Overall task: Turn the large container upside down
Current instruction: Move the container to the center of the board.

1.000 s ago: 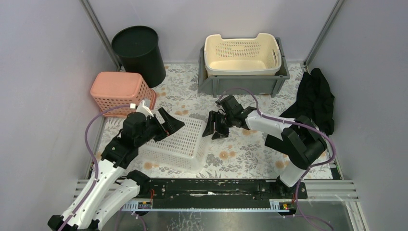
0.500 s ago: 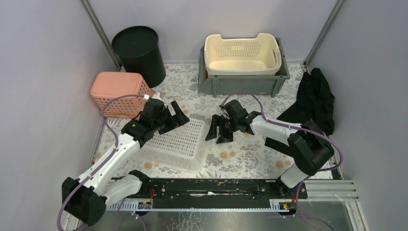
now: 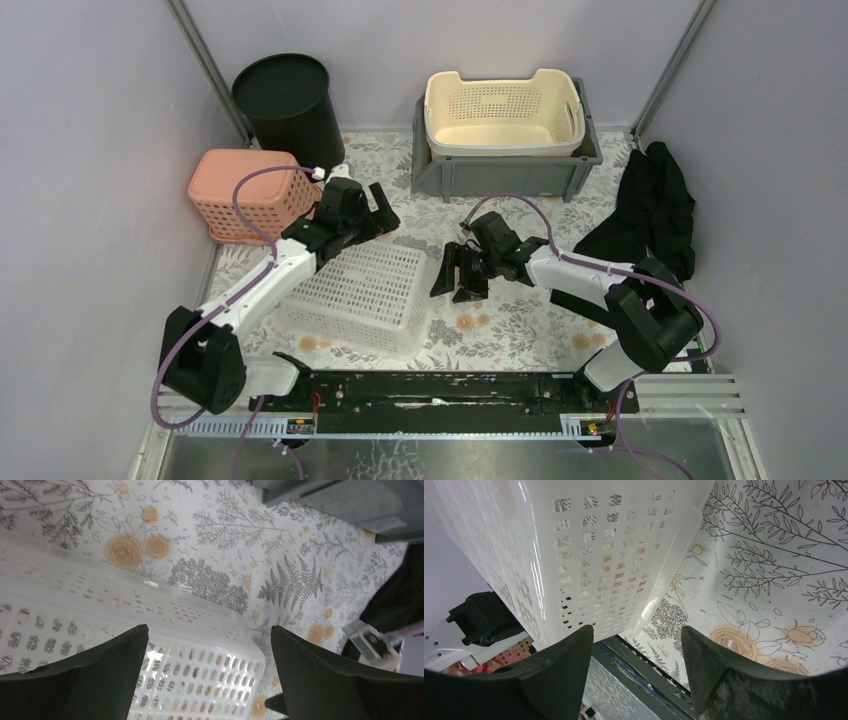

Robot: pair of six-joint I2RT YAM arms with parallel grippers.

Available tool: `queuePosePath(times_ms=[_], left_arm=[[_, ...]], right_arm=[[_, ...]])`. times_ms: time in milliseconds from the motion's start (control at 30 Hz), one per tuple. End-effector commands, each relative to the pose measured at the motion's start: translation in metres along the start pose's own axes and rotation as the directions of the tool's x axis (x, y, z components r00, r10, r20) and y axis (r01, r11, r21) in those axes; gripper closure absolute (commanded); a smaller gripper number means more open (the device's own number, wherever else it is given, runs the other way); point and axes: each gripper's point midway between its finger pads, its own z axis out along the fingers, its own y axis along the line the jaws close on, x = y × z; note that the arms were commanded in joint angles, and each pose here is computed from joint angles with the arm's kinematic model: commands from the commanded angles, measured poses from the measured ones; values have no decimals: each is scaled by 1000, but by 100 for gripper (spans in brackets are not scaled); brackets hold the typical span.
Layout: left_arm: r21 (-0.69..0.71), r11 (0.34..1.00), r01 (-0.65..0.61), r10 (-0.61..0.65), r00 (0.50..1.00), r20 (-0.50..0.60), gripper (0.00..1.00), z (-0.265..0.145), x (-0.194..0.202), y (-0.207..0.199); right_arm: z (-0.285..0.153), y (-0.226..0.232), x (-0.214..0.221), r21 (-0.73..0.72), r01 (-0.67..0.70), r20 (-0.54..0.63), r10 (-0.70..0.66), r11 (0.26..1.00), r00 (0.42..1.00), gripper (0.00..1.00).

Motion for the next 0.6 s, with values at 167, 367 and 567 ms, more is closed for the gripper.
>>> queuePosePath(times_ms=[167, 367, 567], left_arm=[[-72, 997, -7, 15, 993, 117, 0, 23, -44, 18], [-100, 995, -10, 22, 992, 122, 0, 26, -43, 31], [-116, 993, -6, 18, 994, 103, 0, 31, -31, 42]], right_arm=[[-9, 13, 1, -45, 36, 13, -36, 998, 999, 28], [-5, 15, 3, -68, 31, 4, -31, 997, 1000, 28], [-1, 12, 5, -74, 23, -9, -24, 997, 1000, 37]])
